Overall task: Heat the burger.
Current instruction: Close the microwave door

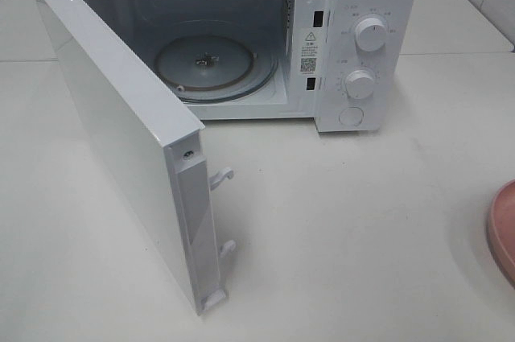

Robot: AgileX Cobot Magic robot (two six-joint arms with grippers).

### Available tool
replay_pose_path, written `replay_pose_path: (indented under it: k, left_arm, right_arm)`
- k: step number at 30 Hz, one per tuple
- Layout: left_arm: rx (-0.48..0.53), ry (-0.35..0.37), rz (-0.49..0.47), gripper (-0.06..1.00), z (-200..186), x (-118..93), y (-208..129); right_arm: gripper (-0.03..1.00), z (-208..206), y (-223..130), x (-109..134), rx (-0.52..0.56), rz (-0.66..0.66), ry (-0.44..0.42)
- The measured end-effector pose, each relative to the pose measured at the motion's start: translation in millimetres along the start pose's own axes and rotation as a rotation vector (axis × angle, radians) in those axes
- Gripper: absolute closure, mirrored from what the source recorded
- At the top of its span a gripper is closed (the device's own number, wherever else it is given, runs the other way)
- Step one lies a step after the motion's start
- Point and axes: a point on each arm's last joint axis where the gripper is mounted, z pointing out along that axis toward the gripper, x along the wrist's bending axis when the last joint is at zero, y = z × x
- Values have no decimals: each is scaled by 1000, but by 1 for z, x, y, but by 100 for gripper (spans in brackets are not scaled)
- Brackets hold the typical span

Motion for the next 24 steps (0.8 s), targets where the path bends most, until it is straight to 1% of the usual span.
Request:
replay_pose_path:
  k: [1, 2, 3, 4, 5, 7, 8, 13, 24]
  left_arm:
    - [0, 0, 0, -5, 0, 0, 0]
    - [0, 0, 0, -5, 0, 0, 0]
    - [0, 0, 0, -5, 0, 0, 0]
    - [0, 0, 0, -5, 0, 0, 0]
    - [0, 0, 0, -5, 0, 0, 0]
    - [0, 0, 0, -5, 0, 0, 0]
    - [0, 0, 0, -5, 0, 0, 0]
    - [0, 0, 0, -5, 0, 0, 0]
    - [0, 0, 0, -5, 0, 0, 0]
  right_arm:
    - [20, 0, 0, 0, 0, 0, 0]
    - [20, -8, -4, -1, -70, 28, -30]
    - [20, -12, -7, -2, -105, 41, -46]
    - [20, -12, -7, -2, -105, 41, -46]
    - [20, -18, -11, -2, -177, 60, -71]
    - [20, -18, -13, -2, -193, 67, -81]
    - [20, -17, -15, -2, -222, 79, -104]
    - [20, -15, -15, -2, -234, 90, -123]
    - [21, -15, -14, -2, -237, 91, -123]
